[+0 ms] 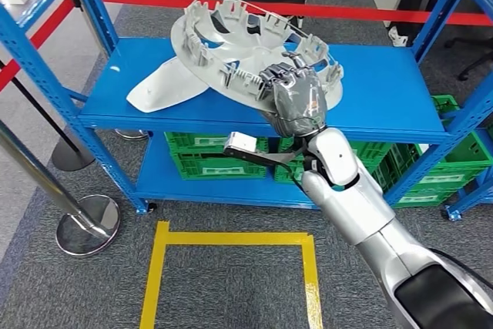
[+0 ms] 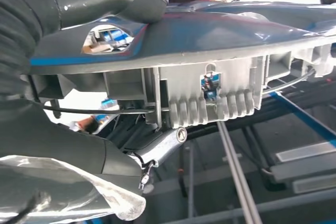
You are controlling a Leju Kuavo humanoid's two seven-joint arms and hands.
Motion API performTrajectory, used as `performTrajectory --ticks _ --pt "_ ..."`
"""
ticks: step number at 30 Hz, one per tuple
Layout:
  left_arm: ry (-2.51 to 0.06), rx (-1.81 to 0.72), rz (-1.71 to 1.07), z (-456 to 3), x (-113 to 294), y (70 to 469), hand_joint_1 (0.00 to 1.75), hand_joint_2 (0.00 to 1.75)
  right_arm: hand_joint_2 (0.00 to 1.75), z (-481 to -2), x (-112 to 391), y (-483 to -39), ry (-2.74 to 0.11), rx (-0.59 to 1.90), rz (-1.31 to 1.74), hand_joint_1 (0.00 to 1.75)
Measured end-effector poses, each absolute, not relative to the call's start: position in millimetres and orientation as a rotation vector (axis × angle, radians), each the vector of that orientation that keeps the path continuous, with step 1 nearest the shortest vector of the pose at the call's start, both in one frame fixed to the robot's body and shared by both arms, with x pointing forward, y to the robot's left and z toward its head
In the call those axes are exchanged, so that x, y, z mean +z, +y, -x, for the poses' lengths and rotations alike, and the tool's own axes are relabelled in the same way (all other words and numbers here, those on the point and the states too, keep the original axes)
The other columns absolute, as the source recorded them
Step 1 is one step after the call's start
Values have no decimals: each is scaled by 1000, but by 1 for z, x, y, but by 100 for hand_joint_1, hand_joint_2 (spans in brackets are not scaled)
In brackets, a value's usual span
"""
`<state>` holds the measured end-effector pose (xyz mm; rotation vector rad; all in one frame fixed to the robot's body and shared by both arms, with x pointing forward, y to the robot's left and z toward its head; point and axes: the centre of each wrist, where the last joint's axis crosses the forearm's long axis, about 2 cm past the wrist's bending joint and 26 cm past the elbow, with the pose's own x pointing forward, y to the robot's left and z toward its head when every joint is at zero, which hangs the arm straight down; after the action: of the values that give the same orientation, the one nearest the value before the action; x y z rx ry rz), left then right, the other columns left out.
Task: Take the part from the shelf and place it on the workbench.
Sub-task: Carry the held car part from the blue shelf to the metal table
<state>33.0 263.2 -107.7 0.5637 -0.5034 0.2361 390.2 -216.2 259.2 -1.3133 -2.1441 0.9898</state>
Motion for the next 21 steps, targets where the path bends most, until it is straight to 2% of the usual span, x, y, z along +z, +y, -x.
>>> performTrajectory --ticks 13,21 --pt "-493 208 -560 -32 -108 263 0 175 175 -399 263 -211 -2125 1021 1280 175" --pt "-485 175 -583 -26 -108 265 0 175 175 -391 239 -219 -2073 983 1211 175"
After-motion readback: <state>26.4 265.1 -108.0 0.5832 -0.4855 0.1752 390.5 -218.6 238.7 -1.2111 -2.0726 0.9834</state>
